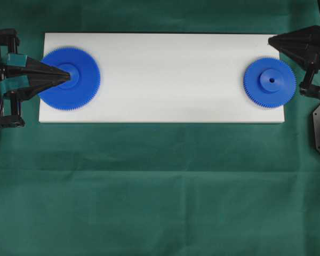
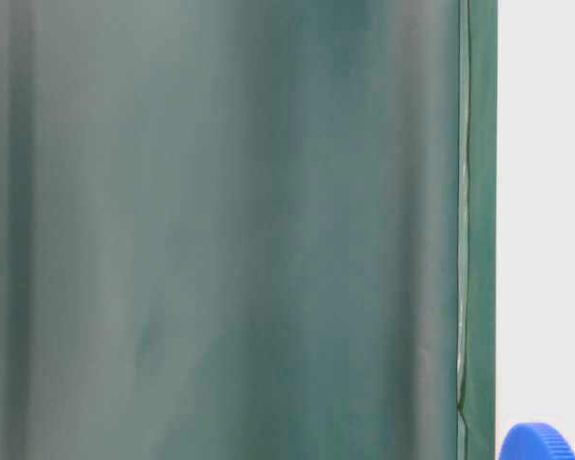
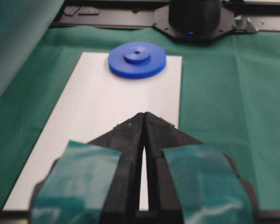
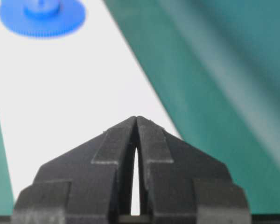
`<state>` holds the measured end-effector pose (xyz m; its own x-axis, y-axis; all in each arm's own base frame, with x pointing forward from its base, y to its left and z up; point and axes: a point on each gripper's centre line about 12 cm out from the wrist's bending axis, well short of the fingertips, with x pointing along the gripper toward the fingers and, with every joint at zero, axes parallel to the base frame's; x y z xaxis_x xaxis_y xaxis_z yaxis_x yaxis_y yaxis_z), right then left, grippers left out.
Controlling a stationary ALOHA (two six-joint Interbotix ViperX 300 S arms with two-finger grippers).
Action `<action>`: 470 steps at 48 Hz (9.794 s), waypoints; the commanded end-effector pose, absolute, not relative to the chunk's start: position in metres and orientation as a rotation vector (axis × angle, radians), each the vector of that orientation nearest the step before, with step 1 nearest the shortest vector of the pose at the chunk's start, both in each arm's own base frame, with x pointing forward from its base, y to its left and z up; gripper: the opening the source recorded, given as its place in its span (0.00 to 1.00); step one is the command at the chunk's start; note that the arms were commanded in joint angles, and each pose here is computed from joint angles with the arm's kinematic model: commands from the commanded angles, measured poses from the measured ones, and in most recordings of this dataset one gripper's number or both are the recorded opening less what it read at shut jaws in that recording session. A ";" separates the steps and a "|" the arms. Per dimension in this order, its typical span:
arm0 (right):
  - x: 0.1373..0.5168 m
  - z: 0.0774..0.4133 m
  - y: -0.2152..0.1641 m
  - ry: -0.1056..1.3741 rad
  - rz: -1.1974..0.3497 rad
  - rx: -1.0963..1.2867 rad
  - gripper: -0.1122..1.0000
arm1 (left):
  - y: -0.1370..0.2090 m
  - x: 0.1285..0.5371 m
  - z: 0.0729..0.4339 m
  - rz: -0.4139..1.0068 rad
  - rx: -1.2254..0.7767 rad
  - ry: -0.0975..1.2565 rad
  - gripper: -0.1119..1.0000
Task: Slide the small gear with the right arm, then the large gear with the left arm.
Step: 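Lower the right gripper onto the hub of the small blue gear, then slide the small blue gear left with the right gripper against the large gear, then slide the small blue gear back right to its start spot, then raise the right gripper off the small gear and pull it back, then lower the left gripper onto the hub of the large blue gear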
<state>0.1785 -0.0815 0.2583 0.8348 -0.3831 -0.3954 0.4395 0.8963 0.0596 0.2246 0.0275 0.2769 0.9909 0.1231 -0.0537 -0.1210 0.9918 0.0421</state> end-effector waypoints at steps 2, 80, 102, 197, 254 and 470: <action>0.177 0.259 -0.085 0.471 -0.471 0.228 0.55 | 0.029 0.230 0.288 0.127 0.039 0.030 0.10; 0.172 0.129 -0.094 0.936 -0.651 0.508 0.55 | 0.031 0.247 0.276 0.127 0.035 0.099 0.10; 0.169 0.119 -0.092 0.978 -0.654 0.513 0.55 | 0.031 0.248 0.278 0.127 0.035 0.095 0.10; 0.488 0.111 -0.097 0.787 -0.272 0.147 0.55 | 0.031 0.243 0.263 0.127 0.027 0.128 0.10; 0.440 0.104 -0.106 0.876 -0.325 0.175 0.55 | 0.031 0.242 0.261 0.127 0.027 0.129 0.10; 0.168 0.183 -0.081 0.535 -0.556 0.365 0.55 | 0.108 0.219 0.137 0.401 -0.174 0.927 0.10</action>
<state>0.1621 -0.0798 0.1720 0.6987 -0.3948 -0.5966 0.5942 0.7848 0.1764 0.2179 0.1034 0.1335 0.5269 0.2474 -0.8131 -0.3963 0.9178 0.0224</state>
